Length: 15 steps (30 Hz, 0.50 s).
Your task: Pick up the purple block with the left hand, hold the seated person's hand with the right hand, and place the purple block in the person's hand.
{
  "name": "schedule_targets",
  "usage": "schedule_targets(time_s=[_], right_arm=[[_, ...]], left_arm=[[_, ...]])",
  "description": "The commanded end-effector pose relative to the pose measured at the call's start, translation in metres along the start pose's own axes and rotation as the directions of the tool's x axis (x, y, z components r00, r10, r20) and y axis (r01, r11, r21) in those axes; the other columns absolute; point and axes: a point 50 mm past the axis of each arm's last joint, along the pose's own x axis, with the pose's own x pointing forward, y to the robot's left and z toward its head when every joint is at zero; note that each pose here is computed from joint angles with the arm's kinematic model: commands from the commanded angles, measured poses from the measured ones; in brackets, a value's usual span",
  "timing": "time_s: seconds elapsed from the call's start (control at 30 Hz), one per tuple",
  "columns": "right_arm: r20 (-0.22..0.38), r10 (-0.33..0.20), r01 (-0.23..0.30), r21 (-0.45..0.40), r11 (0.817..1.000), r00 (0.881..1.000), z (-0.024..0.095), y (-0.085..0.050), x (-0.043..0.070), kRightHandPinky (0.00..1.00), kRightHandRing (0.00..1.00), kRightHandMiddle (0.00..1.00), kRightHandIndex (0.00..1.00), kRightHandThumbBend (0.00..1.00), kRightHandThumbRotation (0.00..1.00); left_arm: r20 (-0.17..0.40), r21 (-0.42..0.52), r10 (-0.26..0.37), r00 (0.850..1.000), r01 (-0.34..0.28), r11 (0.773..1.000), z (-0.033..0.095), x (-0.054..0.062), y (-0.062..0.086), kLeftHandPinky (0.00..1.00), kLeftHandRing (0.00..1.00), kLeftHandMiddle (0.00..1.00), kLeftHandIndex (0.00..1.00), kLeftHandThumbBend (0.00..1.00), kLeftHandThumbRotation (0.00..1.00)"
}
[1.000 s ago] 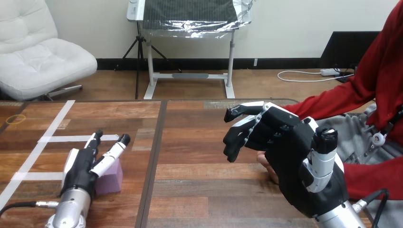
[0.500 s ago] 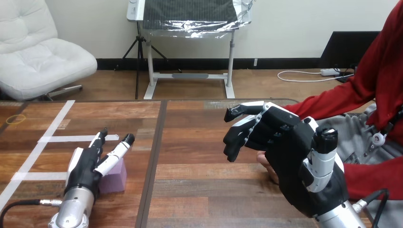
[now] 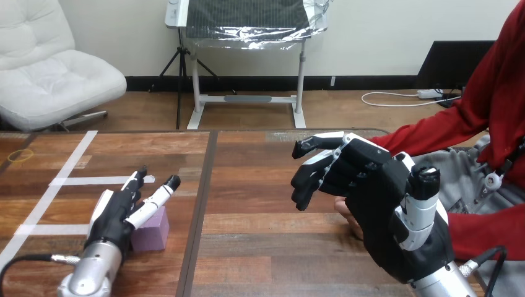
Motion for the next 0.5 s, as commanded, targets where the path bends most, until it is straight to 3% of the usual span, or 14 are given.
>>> schedule_targets(time_s=[0.0,0.27,0.47], right_arm=[[0.078,0.017,-0.015,-0.024,1.0,0.997,0.01,-0.001,0.013,0.37,0.46,0.52,0.63,0.92,1.0],[0.082,0.018,-0.016,-0.027,1.0,0.996,0.011,-0.001,0.013,0.37,0.46,0.52,0.63,0.92,1.0],[0.08,0.02,-0.019,-0.025,1.0,0.997,0.011,-0.002,0.013,0.37,0.46,0.52,0.63,0.92,1.0]], left_arm=[[0.063,0.053,-0.031,0.998,0.028,0.998,0.021,0.007,0.006,0.97,1.0,1.0,0.98,0.65,0.51],[0.035,0.218,0.02,0.999,-0.028,0.976,0.021,0.005,0.02,0.88,0.93,0.96,0.94,0.7,0.42],[0.019,0.334,0.063,0.998,-0.066,0.94,0.023,0.004,0.031,0.82,0.9,0.93,0.91,0.71,0.32]])
